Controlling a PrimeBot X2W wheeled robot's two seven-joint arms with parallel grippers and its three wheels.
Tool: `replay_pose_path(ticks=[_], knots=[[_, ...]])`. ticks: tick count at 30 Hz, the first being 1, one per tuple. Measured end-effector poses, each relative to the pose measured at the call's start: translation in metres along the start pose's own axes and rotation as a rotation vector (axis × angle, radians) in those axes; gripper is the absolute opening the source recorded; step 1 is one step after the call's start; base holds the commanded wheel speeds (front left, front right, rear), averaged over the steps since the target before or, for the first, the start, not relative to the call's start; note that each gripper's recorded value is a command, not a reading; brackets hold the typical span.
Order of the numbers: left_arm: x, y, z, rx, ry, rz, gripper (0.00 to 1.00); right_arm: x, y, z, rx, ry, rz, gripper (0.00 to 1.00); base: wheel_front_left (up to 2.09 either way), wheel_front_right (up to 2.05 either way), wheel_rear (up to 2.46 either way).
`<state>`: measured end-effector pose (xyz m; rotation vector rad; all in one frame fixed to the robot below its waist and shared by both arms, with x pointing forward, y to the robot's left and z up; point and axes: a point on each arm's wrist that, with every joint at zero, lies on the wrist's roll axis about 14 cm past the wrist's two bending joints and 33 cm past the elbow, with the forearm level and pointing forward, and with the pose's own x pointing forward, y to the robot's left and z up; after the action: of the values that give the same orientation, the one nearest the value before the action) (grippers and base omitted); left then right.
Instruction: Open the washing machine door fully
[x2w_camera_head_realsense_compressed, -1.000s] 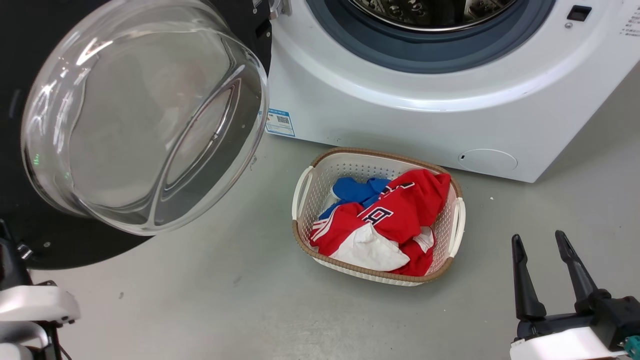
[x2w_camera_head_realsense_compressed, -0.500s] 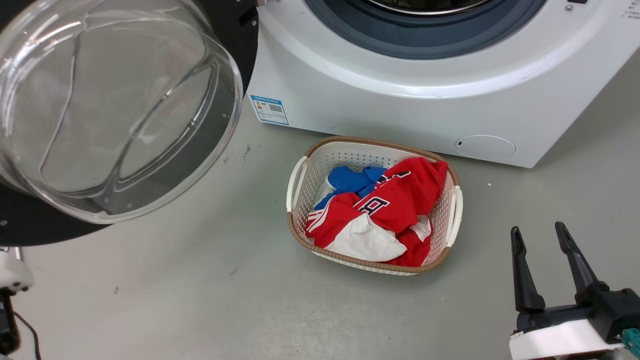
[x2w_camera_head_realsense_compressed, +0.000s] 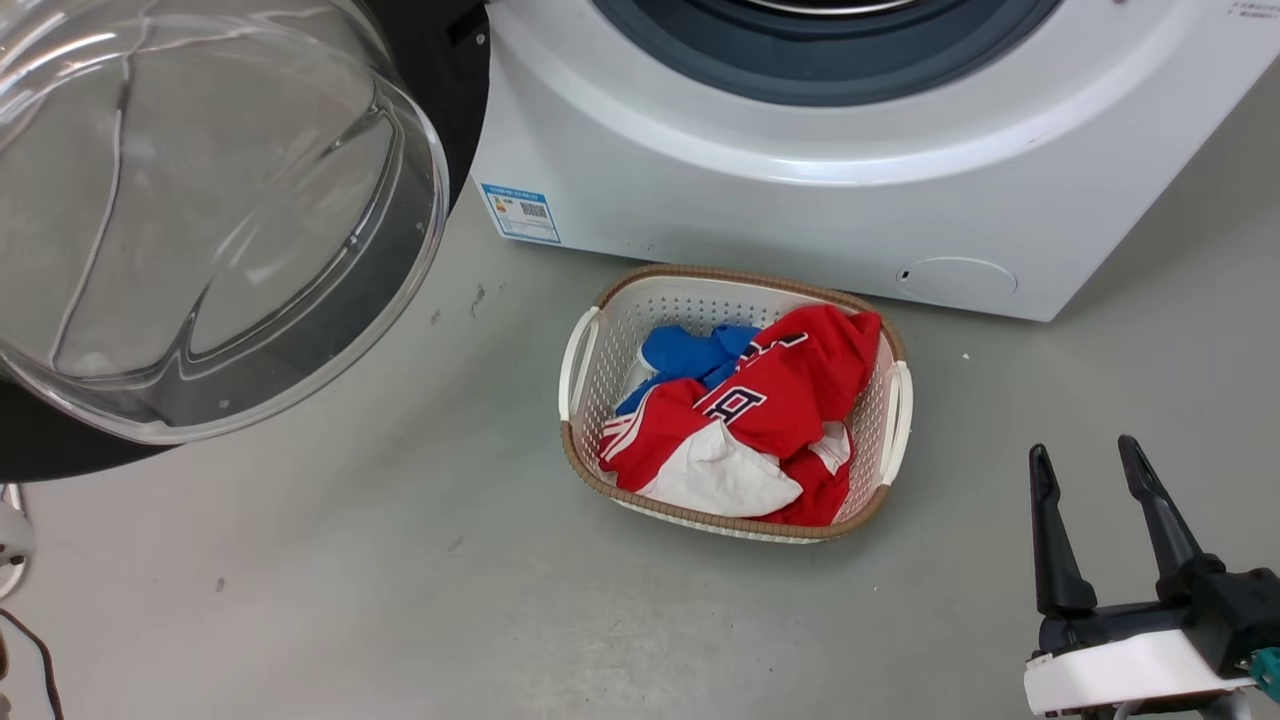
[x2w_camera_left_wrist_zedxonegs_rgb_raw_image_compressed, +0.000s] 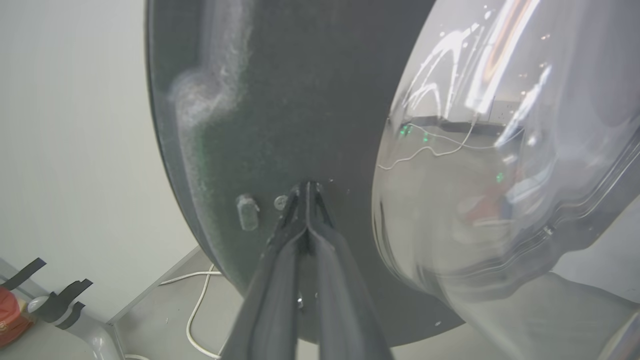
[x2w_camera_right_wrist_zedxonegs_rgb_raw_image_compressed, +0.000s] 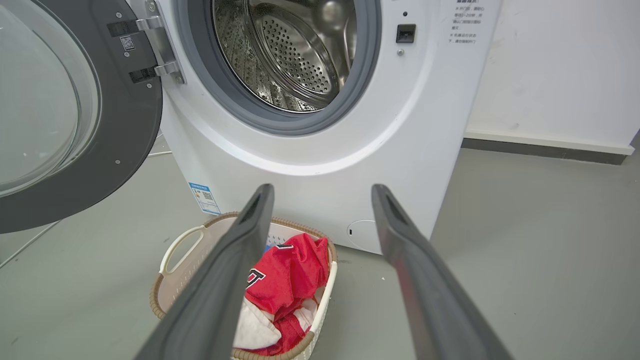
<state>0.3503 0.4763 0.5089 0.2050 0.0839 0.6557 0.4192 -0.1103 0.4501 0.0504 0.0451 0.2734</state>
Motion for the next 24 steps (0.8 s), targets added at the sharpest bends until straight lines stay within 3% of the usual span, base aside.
replay_pose_path(ticks=[7,19,20,21,22,24], knots=[[-0.009,-0.004,0.017,-0.01,-0.058,-0.028,0.0,-0.004,-0.001,0.016,0.008,-0.042,-0.01,1.0,0.0,0.0,0.0],[-0.06,-0.02,0.06,-0.025,-0.238,-0.096,0.0,-0.033,-0.01,0.056,-0.005,-0.142,-0.051,1.0,0.0,0.0,0.0],[-0.065,-0.024,0.064,-0.029,-0.254,-0.105,0.38,-0.036,-0.01,0.058,-0.006,-0.146,-0.053,1.0,0.0,0.0,0.0],[-0.07,-0.027,0.067,-0.034,-0.268,-0.117,0.38,-0.039,-0.01,0.06,-0.007,-0.152,-0.055,1.0,0.0,0.0,0.0],[-0.076,-0.032,0.07,-0.035,-0.28,-0.132,1.0,-0.042,-0.01,0.062,-0.008,-0.157,-0.057,1.0,0.0,0.0,0.0],[-0.086,-0.044,0.078,-0.043,-0.313,-0.165,1.0,-0.047,-0.01,0.067,-0.009,-0.169,-0.06,1.0,0.0,0.0,0.0]])
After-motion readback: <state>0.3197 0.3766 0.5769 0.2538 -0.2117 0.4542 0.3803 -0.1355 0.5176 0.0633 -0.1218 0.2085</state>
